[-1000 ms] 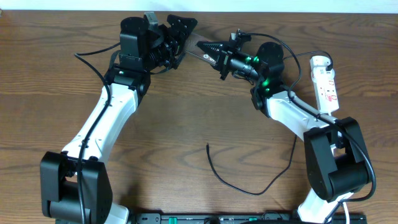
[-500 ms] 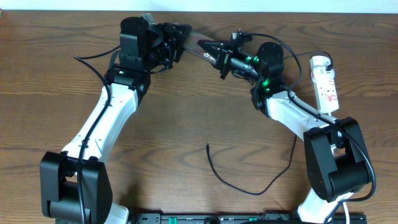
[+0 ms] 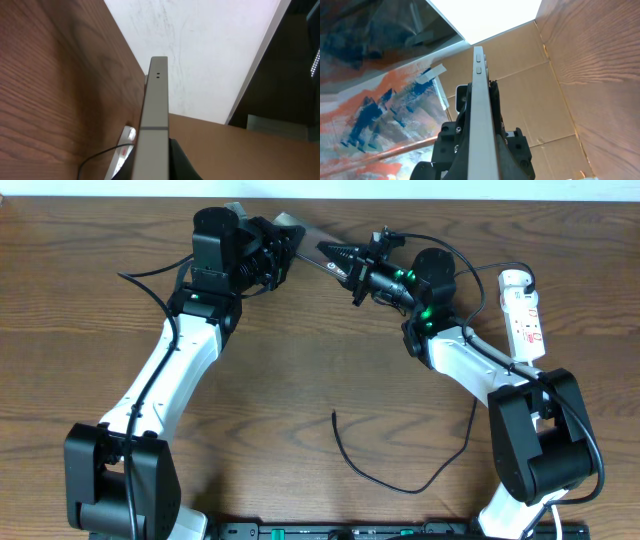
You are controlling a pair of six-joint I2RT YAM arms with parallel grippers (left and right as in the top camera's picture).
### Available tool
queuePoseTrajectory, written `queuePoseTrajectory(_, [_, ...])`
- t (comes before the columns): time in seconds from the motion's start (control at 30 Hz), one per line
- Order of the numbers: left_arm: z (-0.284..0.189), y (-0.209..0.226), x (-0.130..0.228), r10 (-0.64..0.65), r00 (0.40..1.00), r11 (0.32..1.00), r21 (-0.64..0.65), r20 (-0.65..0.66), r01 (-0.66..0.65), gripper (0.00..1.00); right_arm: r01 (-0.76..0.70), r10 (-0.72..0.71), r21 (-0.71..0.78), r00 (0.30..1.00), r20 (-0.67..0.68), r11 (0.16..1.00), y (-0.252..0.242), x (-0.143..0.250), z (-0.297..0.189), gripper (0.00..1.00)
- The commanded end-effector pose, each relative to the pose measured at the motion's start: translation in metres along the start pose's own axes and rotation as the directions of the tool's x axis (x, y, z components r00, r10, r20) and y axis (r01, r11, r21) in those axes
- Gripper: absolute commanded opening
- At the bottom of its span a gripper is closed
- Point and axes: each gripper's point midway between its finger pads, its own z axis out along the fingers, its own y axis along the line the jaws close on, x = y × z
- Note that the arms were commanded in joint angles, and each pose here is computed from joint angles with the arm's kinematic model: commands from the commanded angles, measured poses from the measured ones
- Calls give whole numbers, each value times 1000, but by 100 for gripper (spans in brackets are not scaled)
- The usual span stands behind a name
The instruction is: Plug charger to phone and switch on socket
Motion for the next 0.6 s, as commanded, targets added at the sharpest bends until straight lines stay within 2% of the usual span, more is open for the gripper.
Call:
queuePoseTrajectory(0.0, [-3, -12, -3, 36, 999, 999, 24, 24, -36, 8, 39, -39, -8, 999, -26, 999, 6, 9, 3, 1])
queuePoseTrajectory(0.47, [-3, -12, -3, 39, 999, 999, 23, 24, -40, 8, 41, -41, -6, 999, -31, 999, 5, 11, 5, 1])
queuePoseTrajectory(0.57, [-3, -12, -3, 39, 999, 999, 23, 24, -40, 8, 42, -42, -7, 999, -30, 999, 5, 11, 5, 9])
